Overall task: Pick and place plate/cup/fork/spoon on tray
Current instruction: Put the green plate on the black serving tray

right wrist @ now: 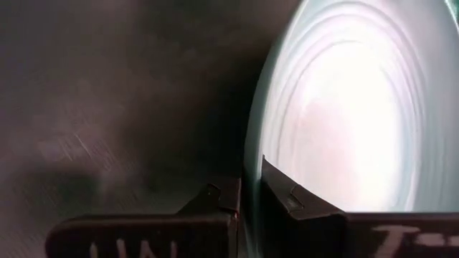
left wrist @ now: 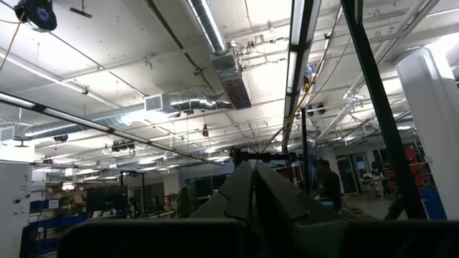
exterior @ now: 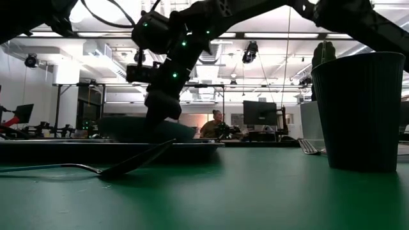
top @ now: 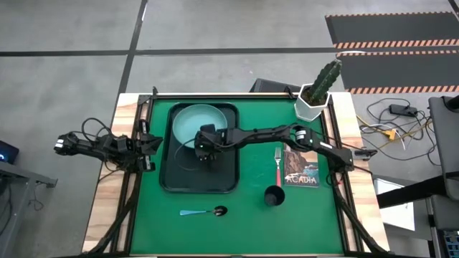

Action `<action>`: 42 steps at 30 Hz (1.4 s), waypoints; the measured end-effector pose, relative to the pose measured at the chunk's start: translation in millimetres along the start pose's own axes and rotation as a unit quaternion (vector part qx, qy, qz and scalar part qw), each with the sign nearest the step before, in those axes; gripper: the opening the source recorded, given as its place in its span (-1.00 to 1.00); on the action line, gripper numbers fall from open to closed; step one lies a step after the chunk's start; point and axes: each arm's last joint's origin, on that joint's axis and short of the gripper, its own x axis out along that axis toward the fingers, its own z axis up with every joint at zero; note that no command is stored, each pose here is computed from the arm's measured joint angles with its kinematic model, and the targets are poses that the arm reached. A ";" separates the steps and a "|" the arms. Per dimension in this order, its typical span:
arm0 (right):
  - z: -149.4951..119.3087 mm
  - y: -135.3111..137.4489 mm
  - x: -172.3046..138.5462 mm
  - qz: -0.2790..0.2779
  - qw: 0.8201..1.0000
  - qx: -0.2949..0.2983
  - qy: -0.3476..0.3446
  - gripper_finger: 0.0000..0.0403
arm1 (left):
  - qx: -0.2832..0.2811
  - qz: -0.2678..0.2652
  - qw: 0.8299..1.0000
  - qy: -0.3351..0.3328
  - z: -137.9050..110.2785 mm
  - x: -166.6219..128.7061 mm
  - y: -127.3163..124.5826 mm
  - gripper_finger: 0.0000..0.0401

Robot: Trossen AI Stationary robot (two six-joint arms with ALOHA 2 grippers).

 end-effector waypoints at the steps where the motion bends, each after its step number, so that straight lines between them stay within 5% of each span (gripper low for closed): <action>1: -0.5 0.4 0.7 0.001 1.000 0.002 0.002 -0.94 | 0.000 0.000 1.000 0.000 0.0 0.0 0.0 -1.00; 20: -2.5 -0.3 2.7 0.016 0.999 0.028 0.000 -0.93 | -0.003 0.002 1.000 -0.004 1.0 0.0 0.3 -1.00; 42: -3.9 -4.6 4.4 0.009 1.000 0.021 -0.003 -0.67 | -0.045 0.007 0.999 -0.022 4.5 -0.1 1.7 -1.00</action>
